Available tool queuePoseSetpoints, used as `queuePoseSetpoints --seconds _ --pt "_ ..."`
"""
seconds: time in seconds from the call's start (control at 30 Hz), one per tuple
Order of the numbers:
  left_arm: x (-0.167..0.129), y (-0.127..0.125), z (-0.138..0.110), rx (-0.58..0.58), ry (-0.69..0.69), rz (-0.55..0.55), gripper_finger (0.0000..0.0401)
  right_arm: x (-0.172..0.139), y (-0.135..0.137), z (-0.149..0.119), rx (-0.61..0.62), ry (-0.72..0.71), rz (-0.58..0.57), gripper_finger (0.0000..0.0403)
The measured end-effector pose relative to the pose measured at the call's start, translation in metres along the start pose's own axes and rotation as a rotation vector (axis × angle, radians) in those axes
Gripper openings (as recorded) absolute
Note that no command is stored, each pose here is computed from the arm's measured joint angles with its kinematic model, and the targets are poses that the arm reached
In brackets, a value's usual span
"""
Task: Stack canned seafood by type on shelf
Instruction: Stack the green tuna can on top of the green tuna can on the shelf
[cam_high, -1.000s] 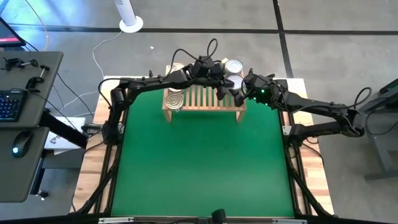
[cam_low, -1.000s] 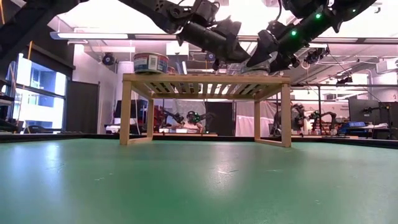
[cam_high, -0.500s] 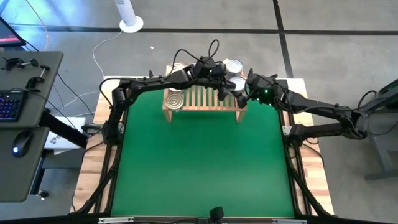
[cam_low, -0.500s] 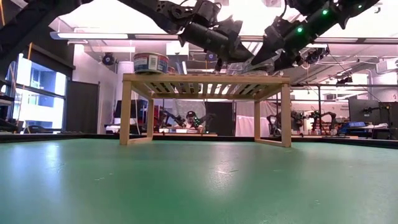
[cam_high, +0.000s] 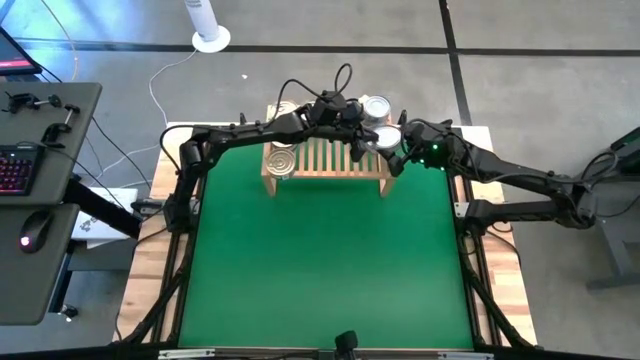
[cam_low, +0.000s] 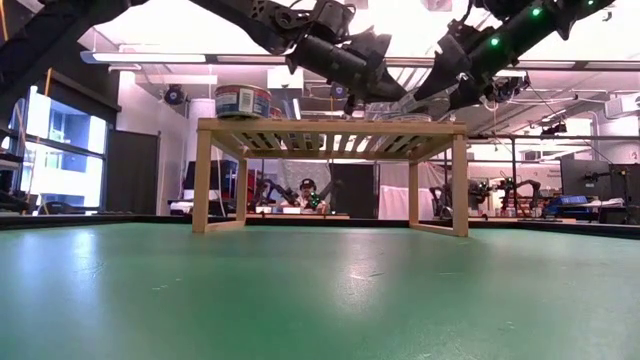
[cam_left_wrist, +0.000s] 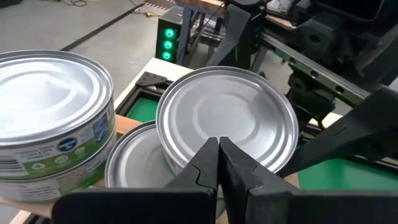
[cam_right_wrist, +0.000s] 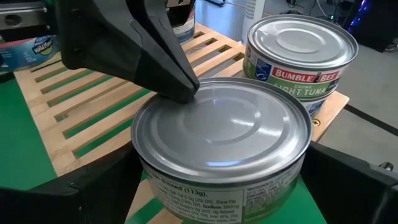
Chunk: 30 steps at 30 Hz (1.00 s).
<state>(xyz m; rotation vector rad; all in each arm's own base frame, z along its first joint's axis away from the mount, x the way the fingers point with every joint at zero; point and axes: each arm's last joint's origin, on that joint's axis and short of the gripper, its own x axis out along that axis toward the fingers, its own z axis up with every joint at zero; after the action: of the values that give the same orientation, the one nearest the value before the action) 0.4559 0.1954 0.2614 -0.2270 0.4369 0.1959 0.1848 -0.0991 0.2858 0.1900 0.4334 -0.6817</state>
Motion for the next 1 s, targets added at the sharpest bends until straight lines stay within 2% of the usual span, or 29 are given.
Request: queuePoseSetpoints --seconds 0.13,0.4,0.8,1.0 --pt "-0.003 -0.002 0.003 0.004 -0.008 0.012 0.0 0.0 0.0 0.0 0.0 -0.003 0.0 0.0399" --pt "-0.023 -0.023 0.021 0.054 -0.067 0.015 0.0 0.0 0.001 0.004 -0.041 -0.037 0.024 0.0399" --pt "-0.011 -0.031 0.021 0.083 -0.14 -0.028 0.0 0.011 0.003 0.005 -0.053 -0.049 0.021 0.0399" --pt "-0.01 -0.033 0.019 0.09 -0.122 -0.054 0.0 0.019 0.005 0.004 -0.062 -0.044 0.025 0.0399"
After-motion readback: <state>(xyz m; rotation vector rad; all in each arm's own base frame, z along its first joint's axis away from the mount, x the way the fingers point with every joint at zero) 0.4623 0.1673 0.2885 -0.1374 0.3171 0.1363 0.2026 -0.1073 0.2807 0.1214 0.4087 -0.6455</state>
